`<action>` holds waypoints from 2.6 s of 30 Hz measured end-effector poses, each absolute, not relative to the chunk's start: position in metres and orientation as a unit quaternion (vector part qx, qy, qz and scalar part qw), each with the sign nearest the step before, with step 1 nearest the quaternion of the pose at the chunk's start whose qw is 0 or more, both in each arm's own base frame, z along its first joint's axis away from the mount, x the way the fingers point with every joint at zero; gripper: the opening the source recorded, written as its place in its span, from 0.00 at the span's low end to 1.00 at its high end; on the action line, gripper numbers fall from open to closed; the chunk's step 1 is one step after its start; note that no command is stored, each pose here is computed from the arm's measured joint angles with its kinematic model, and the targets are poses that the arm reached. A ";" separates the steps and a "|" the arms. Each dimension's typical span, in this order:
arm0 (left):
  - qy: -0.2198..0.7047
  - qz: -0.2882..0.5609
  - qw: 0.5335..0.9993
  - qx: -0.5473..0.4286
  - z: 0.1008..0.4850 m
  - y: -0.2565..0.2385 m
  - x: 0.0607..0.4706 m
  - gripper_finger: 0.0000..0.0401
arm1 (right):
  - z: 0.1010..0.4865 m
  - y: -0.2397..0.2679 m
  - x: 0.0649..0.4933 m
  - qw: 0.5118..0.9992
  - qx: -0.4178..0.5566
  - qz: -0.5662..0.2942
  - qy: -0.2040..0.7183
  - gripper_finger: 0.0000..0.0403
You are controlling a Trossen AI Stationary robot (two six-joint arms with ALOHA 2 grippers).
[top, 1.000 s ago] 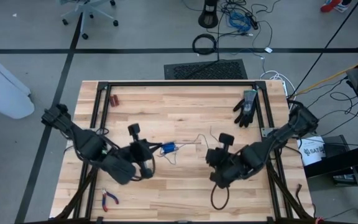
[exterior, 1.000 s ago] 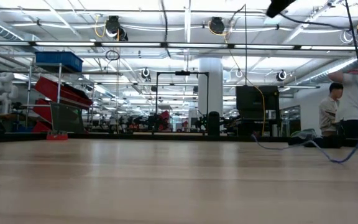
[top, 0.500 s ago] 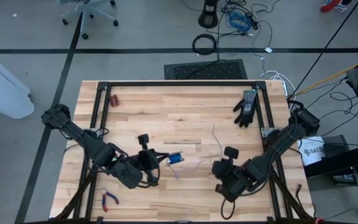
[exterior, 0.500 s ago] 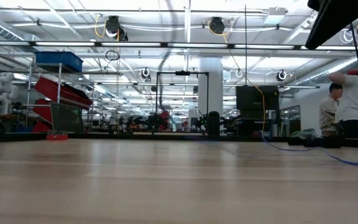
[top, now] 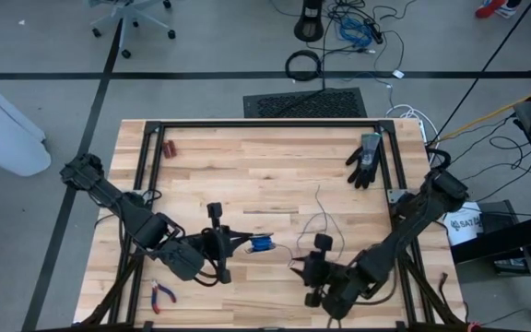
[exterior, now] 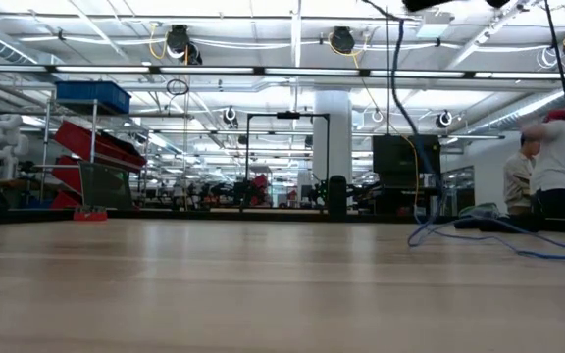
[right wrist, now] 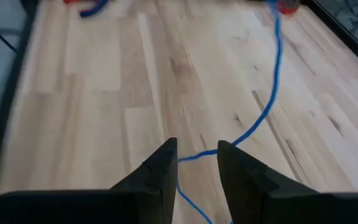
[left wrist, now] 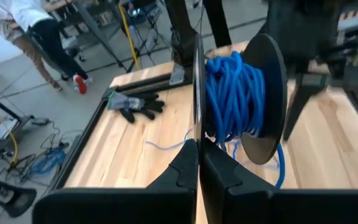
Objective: Coil cords
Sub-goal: Coil the blue wire onto a spool
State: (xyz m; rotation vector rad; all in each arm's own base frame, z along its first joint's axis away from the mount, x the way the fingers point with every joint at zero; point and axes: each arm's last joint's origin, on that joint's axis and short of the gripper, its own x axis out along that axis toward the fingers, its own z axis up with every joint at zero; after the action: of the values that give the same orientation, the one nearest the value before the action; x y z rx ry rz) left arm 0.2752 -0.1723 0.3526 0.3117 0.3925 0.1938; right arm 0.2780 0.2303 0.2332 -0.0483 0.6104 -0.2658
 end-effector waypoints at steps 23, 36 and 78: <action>0.106 0.032 0.987 0.118 0.334 -0.183 0.266 0.02 | 0.223 0.234 0.302 0.947 -0.071 -0.164 0.266 0.24; 0.106 0.029 0.985 0.130 0.334 -0.186 0.264 0.02 | 0.242 0.243 0.290 0.933 -0.081 -0.148 0.319 0.23; 0.120 0.055 0.982 0.134 0.331 -0.181 0.265 0.02 | 0.263 0.270 0.292 0.964 -0.091 -0.117 0.222 0.23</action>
State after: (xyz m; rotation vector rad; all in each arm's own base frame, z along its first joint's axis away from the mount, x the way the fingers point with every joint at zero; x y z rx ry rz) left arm 0.2652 -0.1813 0.3307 0.2691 0.2404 0.1102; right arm 0.2922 0.2704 0.2628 -0.1845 0.4496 -0.2360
